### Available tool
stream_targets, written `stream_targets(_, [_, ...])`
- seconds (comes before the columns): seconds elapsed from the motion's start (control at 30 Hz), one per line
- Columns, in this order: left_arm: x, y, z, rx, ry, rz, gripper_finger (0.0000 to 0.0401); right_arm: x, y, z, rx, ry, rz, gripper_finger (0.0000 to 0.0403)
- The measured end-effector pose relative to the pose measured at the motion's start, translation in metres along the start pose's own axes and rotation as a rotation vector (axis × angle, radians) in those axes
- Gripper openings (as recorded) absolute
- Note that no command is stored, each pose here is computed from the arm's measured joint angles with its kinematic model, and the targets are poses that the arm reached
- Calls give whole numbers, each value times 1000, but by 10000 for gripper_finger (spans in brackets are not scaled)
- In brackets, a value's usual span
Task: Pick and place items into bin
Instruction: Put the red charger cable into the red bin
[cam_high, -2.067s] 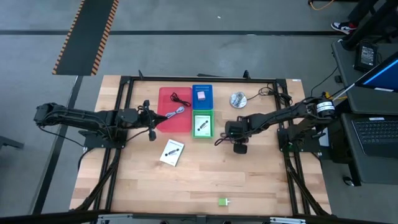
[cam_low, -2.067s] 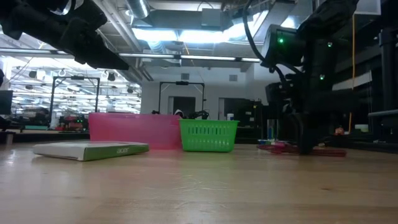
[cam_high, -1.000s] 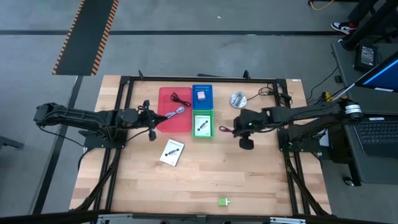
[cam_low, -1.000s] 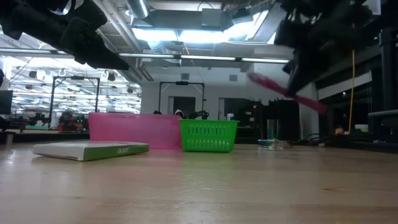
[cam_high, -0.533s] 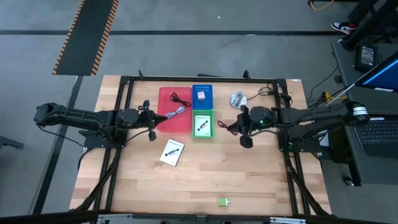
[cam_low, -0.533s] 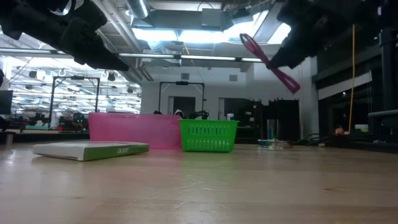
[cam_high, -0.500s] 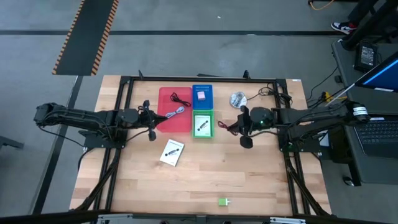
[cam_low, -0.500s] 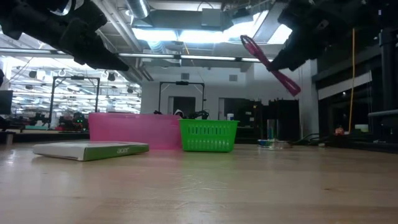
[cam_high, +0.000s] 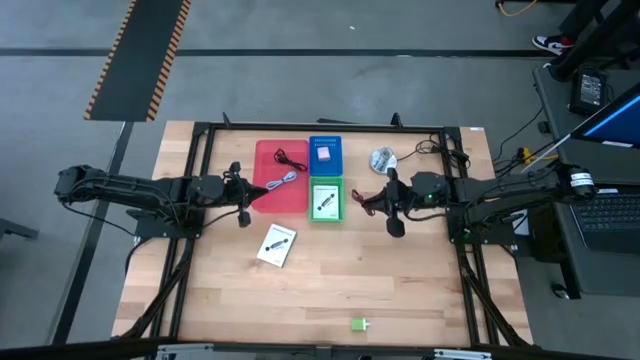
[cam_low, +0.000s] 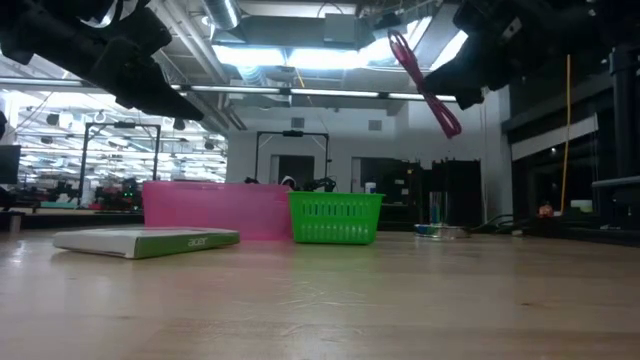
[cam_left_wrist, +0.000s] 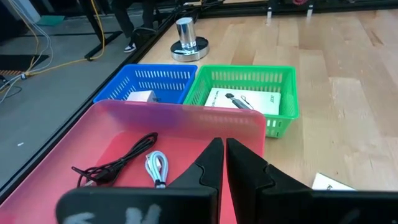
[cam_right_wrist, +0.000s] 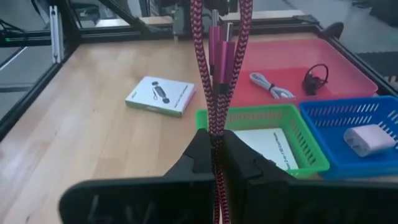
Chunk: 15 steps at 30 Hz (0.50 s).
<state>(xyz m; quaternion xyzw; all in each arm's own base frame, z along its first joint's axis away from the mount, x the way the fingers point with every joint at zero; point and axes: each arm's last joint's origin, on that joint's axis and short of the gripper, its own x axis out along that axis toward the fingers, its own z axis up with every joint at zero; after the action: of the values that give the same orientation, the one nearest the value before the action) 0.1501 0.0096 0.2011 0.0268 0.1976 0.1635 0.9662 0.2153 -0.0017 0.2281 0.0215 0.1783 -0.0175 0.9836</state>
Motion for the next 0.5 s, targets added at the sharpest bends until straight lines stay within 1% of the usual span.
stream_targets(0.3, [0,0,0,0,0,0,15,2,0,6,33,-66,-16,0])
stream_targets(0.5, [0,0,0,0,0,0,15,18,-1,4,55,-83,-18,0])
